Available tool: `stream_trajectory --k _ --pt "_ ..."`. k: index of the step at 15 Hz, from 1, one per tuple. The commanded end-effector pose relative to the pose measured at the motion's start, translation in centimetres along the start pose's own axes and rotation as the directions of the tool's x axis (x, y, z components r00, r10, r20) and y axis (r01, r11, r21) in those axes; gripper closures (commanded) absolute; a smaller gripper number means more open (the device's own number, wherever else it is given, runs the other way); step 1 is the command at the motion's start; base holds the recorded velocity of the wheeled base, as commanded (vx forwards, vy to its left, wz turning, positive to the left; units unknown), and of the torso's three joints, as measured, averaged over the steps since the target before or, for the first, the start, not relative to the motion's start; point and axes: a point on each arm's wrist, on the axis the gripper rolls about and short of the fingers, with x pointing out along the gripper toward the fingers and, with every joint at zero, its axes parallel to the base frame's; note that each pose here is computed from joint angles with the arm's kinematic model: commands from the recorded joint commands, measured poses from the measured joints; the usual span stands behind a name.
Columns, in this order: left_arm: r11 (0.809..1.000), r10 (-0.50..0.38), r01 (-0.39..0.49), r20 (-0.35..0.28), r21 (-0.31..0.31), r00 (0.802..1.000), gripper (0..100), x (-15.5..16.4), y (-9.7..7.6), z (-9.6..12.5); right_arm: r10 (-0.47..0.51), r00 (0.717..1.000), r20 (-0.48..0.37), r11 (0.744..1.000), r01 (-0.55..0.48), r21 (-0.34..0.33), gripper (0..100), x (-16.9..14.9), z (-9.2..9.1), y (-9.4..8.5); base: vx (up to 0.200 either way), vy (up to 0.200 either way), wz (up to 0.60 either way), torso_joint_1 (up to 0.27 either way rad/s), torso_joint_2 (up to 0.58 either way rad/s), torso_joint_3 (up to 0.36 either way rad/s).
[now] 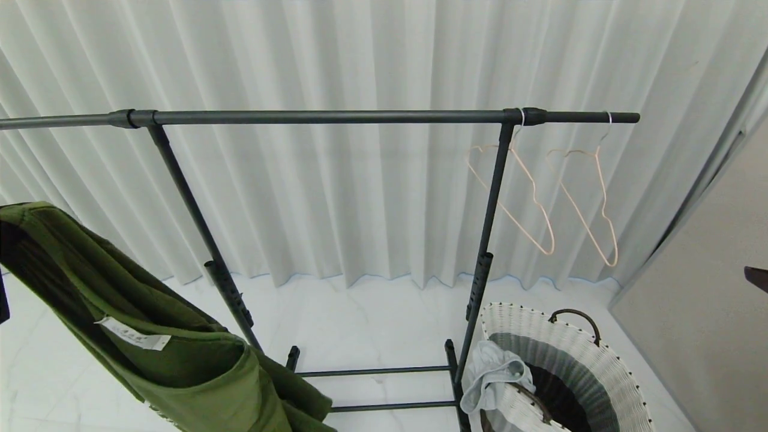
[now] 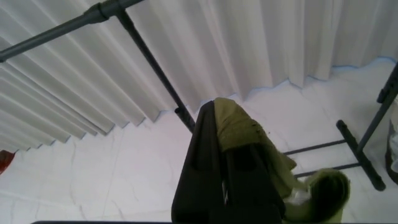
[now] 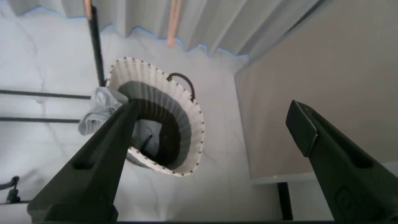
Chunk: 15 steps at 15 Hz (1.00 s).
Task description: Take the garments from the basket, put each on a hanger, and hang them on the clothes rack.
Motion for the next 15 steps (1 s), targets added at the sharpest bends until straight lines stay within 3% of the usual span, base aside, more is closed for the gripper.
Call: stream_trajectory --k 1,12,15 --pt "1.0 0.001 -0.001 0.002 -0.001 1.0 100 -0.1 0.0 0.0 -0.011 1.0 -0.004 1.0 0.011 0.003 0 0.1 0.0 -0.1 0.0 0.0 0.0 0.0 0.0 0.0" --pt "0.999 -0.033 0.033 -0.005 0.004 0.999 100 0.3 -0.3 -0.2 -0.022 0.996 -0.087 1.0 0.021 -0.01 0 3.2 -0.3 0.7 0.2 0.0 0.0 0.001 0.0 0.002" --pt "0.999 -0.031 0.031 -0.001 0.005 1.0 100 0.2 -0.2 -0.2 -0.028 0.992 -0.119 1.0 0.026 -0.017 0 5.0 -1.5 1.3 0.2 0.0 0.0 0.002 0.0 0.001"
